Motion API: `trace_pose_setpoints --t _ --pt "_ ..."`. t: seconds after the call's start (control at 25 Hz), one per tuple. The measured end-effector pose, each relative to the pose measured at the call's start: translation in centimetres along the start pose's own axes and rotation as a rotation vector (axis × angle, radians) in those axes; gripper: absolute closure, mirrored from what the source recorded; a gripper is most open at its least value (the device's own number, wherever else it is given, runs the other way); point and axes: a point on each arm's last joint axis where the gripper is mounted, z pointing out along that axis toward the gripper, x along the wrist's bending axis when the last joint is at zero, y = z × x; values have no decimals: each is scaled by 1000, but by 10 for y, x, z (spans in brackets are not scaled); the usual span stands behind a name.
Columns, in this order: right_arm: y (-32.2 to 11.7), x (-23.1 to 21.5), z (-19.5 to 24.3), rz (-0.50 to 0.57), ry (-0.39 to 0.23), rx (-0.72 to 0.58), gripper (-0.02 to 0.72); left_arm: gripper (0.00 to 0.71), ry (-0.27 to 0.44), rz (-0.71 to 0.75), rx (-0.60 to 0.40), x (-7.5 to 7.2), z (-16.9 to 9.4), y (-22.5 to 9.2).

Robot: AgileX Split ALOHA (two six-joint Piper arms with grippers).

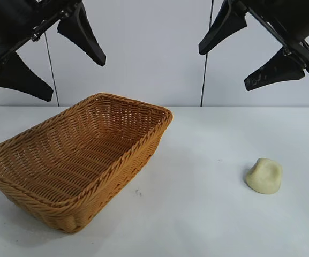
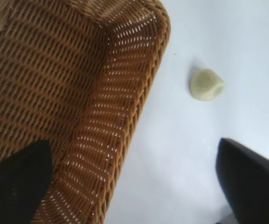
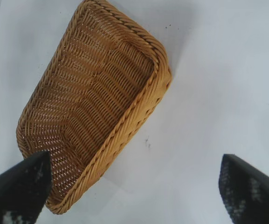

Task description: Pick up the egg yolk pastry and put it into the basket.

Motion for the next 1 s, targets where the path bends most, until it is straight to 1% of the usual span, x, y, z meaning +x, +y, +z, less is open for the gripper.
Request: trace_pose_setpoints --t 0.12,0.28,0.4,0.48,0.6,0.68,0.72,0.84,0.92,0.96,1.0 --pt "0 0 0 0 0 0 8 30 1 0 -7 0 0 1" --pt "0 0 0 0 0 0 8 30 3 0 -40 0 0 4" --pt "0 0 0 0 0 0 8 30 4 -15 -36 0 0 3" --pt "0 0 0 0 0 0 8 30 24 -32 -26 2 0 2" --pt "0 0 0 0 0 0 8 30 86 -70 -22 6 -8 -3" --pt "0 0 0 0 0 0 8 30 117 -101 -43 8 -20 -11" --pt "0 0 0 0 0 0 8 30 135 -129 -47 11 -24 -17" --pt "0 0 0 0 0 -1 8 30 133 -224 -76 10 -37 -40" --pt "0 0 0 0 -1 -2 8 30 140 -299 -82 13 -33 -62" --pt "0 0 0 0 -1 -2 8 30 142 -365 -99 15 -31 -69" --pt "0 0 0 0 -1 -2 8 30 162 -409 -99 20 -26 -77"
